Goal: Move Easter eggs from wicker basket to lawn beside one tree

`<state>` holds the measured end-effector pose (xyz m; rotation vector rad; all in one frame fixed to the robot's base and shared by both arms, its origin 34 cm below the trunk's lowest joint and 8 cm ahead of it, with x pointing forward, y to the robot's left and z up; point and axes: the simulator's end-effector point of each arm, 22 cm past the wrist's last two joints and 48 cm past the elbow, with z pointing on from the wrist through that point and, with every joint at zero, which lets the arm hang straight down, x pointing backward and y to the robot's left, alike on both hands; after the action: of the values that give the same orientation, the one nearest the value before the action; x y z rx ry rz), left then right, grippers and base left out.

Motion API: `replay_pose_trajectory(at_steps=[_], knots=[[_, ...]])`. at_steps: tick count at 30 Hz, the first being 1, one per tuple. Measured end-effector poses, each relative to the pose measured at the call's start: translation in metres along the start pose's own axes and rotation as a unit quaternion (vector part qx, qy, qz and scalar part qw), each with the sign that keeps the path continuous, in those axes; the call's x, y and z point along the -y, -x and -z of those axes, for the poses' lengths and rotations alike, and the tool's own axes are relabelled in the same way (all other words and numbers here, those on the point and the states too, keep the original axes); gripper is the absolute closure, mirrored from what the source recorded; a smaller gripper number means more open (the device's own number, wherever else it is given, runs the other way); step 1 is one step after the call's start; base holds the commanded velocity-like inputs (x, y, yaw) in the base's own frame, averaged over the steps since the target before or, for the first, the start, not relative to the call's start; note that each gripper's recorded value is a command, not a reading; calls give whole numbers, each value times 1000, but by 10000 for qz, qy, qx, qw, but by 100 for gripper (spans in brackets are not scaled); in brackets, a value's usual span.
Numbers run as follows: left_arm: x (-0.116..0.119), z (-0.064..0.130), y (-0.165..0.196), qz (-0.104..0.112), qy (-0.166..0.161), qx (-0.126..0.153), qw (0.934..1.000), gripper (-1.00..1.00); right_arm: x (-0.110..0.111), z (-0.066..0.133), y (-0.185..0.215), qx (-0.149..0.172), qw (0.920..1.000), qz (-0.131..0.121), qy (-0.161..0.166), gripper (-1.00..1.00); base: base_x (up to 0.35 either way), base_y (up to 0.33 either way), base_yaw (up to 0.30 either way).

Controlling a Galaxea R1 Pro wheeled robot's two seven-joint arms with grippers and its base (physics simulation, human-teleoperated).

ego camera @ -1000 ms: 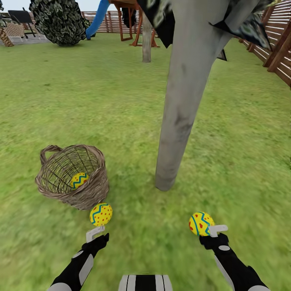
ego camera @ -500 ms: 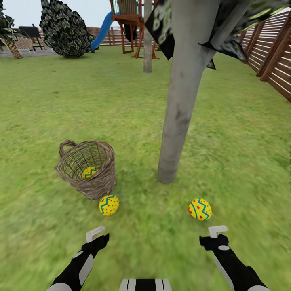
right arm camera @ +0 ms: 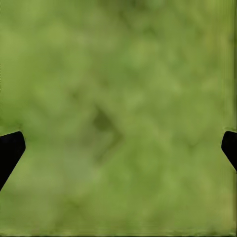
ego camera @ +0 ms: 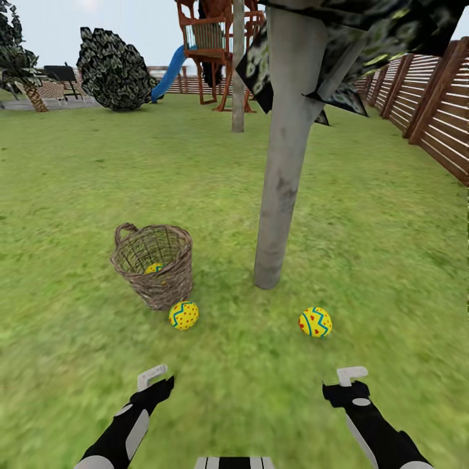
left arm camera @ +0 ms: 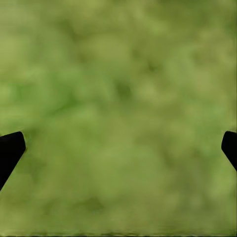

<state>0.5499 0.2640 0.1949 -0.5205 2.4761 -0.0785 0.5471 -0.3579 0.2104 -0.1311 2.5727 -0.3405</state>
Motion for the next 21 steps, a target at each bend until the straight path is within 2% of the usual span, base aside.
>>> replay_pose_trajectory(at_steps=[4,7,9,13,16,18,21], knots=[[-3,4,10,71,5,83,9999,-100,0,4,6,51,10000,-4,-2,-100,-275,0,0],[-9,6,17,60,27,66,10000,-100,0,8,-6,-293,9996,23,-1,-100,-34,0,0],[-8,8,18,59,19,46,10000,-100,2,10,-7,-367,9993,22,-10,-100,-155,-45,0],[-4,12,27,45,-87,99,9999,-100,4,14,0,-323,9995,19,-25,-100,-312,-10,0],[-10,15,40,-9,-214,178,9996,-100,5,18,5,-275,9996,9,-30,-100,-291,-1,0],[-10,17,37,-2,-244,22,9997,-100,6,20,9,-239,9997,0,-35,-100,-59,0,0],[-10,20,40,27,-258,4,9997,-100,7,23,14,-185,9998,-8,-43,-100,-8,108,0]])
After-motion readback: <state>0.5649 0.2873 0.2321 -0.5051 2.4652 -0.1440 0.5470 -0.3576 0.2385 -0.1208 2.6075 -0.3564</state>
